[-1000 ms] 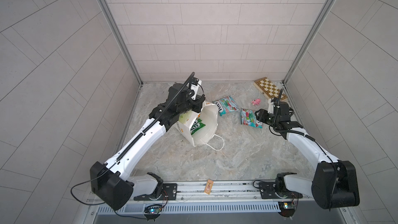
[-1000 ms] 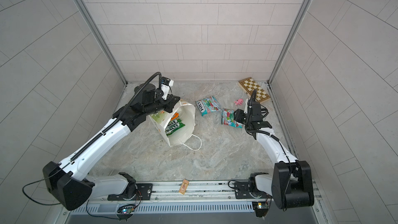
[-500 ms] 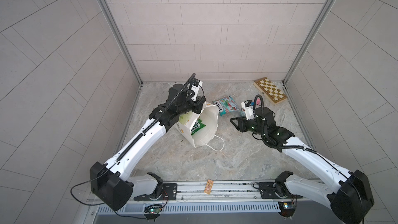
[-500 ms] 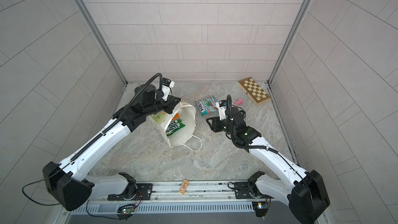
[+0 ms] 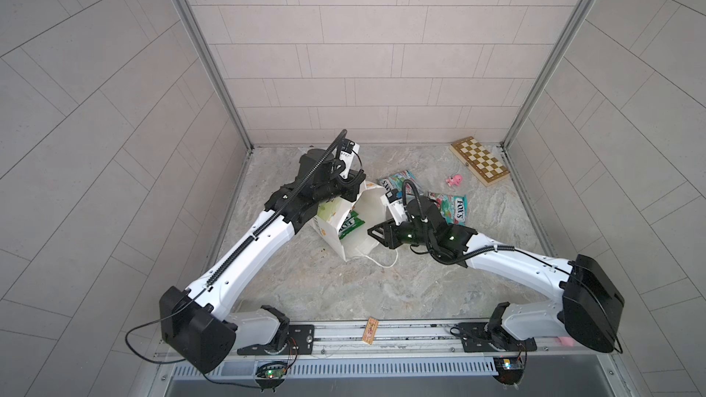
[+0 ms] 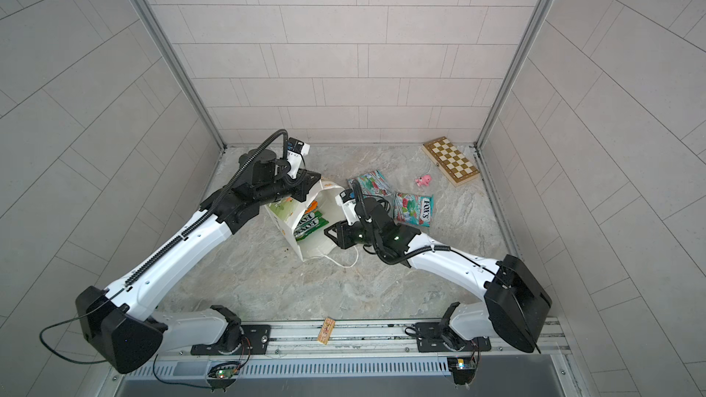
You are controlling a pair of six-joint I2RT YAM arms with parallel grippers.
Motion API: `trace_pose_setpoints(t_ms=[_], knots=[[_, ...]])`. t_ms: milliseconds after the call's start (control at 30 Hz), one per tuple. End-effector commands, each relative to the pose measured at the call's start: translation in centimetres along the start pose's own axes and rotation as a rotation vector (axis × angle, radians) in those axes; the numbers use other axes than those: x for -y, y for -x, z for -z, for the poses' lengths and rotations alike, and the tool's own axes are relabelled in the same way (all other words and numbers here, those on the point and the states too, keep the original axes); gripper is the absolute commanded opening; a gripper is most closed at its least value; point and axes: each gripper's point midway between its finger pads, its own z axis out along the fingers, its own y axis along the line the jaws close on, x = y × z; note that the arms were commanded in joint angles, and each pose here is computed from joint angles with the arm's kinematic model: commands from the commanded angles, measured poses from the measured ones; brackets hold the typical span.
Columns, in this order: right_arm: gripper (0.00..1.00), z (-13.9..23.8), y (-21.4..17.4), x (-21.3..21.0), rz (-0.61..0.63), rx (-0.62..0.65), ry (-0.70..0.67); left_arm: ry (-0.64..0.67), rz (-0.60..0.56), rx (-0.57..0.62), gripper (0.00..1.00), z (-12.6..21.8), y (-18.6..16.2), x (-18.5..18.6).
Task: Take the snacks out of the paper bag
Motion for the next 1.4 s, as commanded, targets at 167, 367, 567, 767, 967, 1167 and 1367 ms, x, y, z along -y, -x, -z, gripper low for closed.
trace_pose_setpoints(t_ms=[167, 367, 567, 767, 967, 1167, 1367], knots=[[0.31, -3.7, 0.5, -1.0, -0.101, 0.022, 0.026, -0.004, -0.006, 0.036, 0.0, 0.6, 0.8, 0.4], [0.3, -6.0, 0.4, -0.3, -0.147, 0.019, 0.003, -0.003, -0.006, 0.035, 0.0, 0.6, 0.8, 0.3], [0.29, -8.0, 1.2, 0.3, -0.212, 0.048, -0.012, -0.008, -0.007, 0.04, 0.0, 0.7, 0.9, 0.5], [0.29, -10.0, 2.5, 0.4, -0.317, 0.112, 0.006, -0.01, -0.006, 0.039, 0.0, 0.7, 0.8, 0.5], [0.29, -10.4, 3.7, 1.6, -0.427, 0.208, -0.033, -0.014, -0.007, 0.041, 0.0, 0.7, 0.9, 0.6], [0.29, -10.3, 4.7, 1.5, -0.465, 0.259, -0.016, -0.013, -0.007, 0.041, 0.0, 0.7, 0.9, 0.6], [0.33, -10.7, 4.7, 2.6, -0.491, 0.272, -0.064, -0.014, -0.009, 0.043, 0.0, 0.7, 0.9, 0.6]])
